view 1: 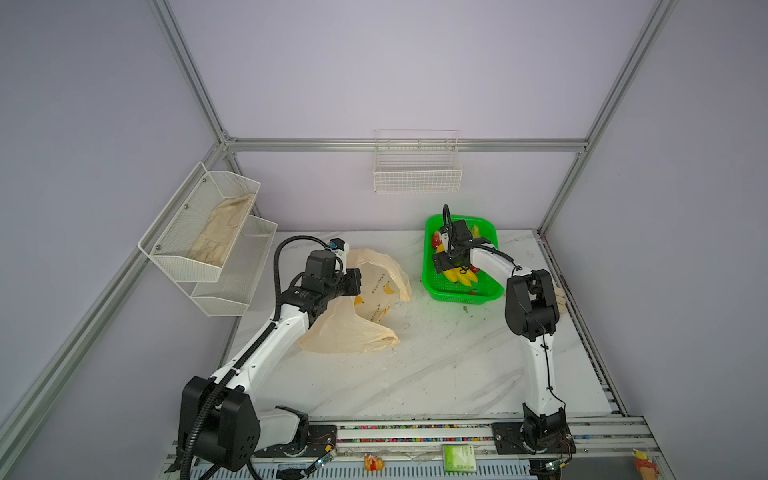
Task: Place the fake fruits into the plastic bag and tie a complex knot
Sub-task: 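Grasp the yellow bananas in the green basket with the right gripper, then carry the bananas with the right gripper into the bag's opening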
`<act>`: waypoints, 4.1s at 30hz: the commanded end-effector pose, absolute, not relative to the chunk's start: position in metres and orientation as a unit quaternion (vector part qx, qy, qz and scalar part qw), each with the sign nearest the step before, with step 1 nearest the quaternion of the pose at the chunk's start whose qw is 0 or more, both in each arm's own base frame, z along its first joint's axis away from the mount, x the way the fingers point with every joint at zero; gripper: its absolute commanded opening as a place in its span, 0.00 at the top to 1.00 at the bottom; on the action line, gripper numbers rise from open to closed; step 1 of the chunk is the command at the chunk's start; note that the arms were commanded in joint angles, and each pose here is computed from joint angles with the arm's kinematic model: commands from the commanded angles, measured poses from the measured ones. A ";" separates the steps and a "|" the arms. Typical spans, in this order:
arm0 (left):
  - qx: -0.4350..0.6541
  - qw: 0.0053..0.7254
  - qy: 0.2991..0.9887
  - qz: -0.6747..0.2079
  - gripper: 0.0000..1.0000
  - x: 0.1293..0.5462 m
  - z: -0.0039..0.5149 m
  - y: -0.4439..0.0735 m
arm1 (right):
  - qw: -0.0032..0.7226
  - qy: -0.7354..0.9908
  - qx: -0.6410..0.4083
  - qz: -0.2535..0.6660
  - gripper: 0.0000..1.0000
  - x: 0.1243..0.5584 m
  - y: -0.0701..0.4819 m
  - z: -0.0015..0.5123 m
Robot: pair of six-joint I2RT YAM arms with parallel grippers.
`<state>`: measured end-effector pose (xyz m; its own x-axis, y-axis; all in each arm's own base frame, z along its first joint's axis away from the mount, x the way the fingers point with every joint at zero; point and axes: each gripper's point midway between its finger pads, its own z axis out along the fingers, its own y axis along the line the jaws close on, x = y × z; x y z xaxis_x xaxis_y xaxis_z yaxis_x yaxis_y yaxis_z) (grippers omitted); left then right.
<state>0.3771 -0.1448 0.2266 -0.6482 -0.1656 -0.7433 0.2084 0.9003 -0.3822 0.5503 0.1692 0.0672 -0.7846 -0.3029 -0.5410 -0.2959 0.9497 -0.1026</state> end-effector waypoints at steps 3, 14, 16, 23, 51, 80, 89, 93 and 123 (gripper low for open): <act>0.022 0.468 0.849 -0.244 1.00 0.384 0.272 -0.147 | 0.258 0.948 -0.176 -0.053 0.11 0.547 0.160 0.052; 0.024 0.466 0.848 -0.252 1.00 0.382 0.273 -0.150 | 0.299 0.937 -0.179 -0.004 0.34 0.545 0.174 0.090; 0.024 0.465 0.847 -0.255 1.00 0.382 0.274 -0.151 | 0.313 0.933 -0.180 0.012 0.36 0.543 0.178 0.105; 0.018 0.461 0.846 -0.266 1.00 0.381 0.272 -0.152 | 0.370 0.910 -0.168 0.080 0.40 0.528 0.191 0.164; -0.013 0.456 0.843 -0.286 1.00 0.388 0.271 -0.151 | 0.275 0.720 -0.384 0.509 0.50 0.194 0.307 0.224; 0.023 0.443 0.847 -0.293 1.00 0.382 0.272 -0.159 | 0.241 0.688 -0.410 0.549 0.52 0.163 0.324 0.204; 0.024 0.439 0.847 -0.298 1.00 0.382 0.272 -0.161 | 0.249 0.668 -0.421 0.561 0.53 0.157 0.332 0.213; 0.030 0.439 0.845 -0.305 1.00 0.379 0.275 -0.163 | 0.243 0.694 -0.413 0.537 0.53 0.176 0.341 0.194; 0.135 0.425 0.825 -0.348 1.00 0.360 0.285 -0.189 | 0.318 0.737 -0.362 0.475 0.53 0.260 0.308 0.195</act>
